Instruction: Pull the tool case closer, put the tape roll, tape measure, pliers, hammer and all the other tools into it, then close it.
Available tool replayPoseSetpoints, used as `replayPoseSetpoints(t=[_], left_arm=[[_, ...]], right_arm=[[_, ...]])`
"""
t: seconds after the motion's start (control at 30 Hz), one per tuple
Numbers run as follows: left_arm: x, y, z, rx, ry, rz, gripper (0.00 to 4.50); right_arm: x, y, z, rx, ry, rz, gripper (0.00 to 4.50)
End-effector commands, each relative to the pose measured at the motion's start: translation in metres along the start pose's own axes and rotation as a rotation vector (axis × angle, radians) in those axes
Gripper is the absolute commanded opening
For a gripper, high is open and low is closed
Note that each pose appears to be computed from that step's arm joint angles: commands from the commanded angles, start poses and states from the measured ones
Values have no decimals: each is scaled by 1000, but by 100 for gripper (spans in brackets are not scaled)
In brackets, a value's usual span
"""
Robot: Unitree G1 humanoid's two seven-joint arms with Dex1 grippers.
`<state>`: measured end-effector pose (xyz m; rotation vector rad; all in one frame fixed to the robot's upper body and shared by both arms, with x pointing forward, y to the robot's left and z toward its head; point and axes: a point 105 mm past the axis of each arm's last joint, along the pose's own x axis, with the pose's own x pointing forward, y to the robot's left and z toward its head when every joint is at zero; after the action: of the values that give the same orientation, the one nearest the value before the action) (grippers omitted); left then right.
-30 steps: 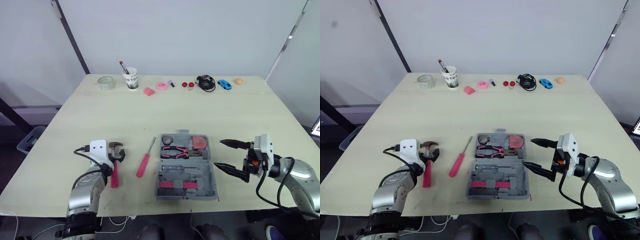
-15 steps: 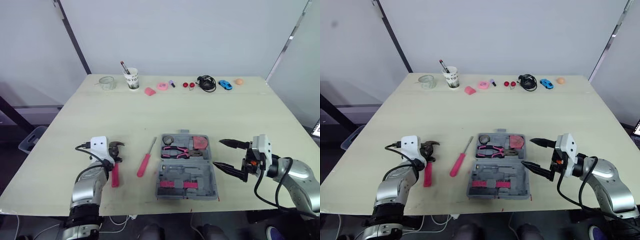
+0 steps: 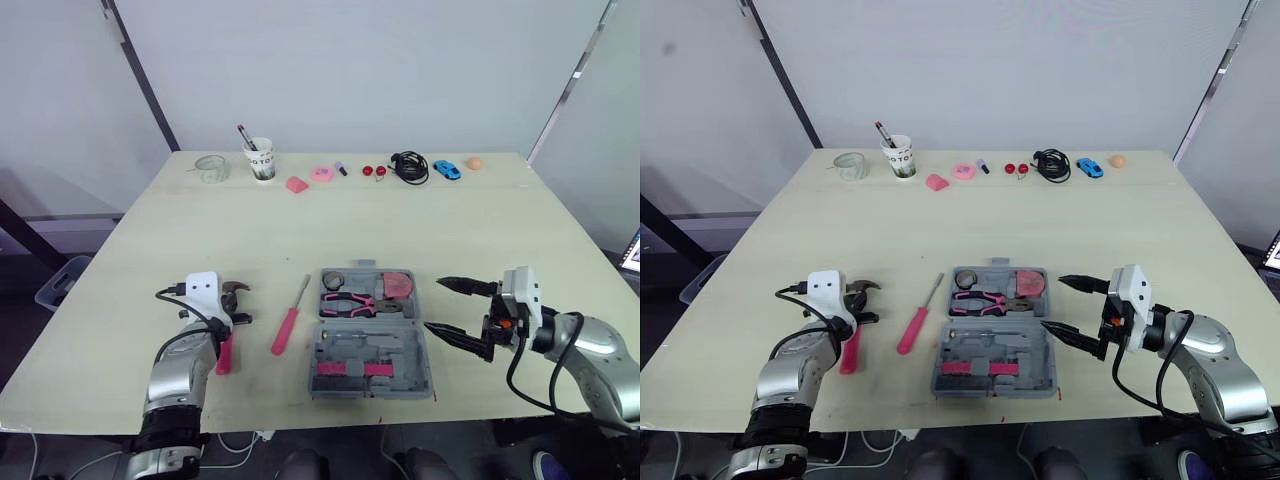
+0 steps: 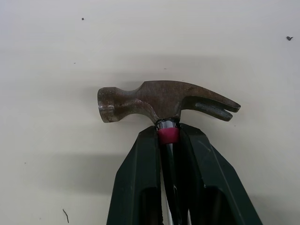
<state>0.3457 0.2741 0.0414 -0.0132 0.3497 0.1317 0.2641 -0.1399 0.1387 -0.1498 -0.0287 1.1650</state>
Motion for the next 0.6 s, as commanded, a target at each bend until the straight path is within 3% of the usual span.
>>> replayPoseSetpoints(t=[0.03,0.47,0.6], left_arm=[[-6,9,0,75,-1,-9,14],[-26,14,10,199,-3,-175,14],[-48,0,16,395,-24,-440,14]], right_arm=[[1,7,16,-31,-33,66,450],[0,19,17,-15,-38,161,450],[-3,20,11,-18,-21,158,450]])
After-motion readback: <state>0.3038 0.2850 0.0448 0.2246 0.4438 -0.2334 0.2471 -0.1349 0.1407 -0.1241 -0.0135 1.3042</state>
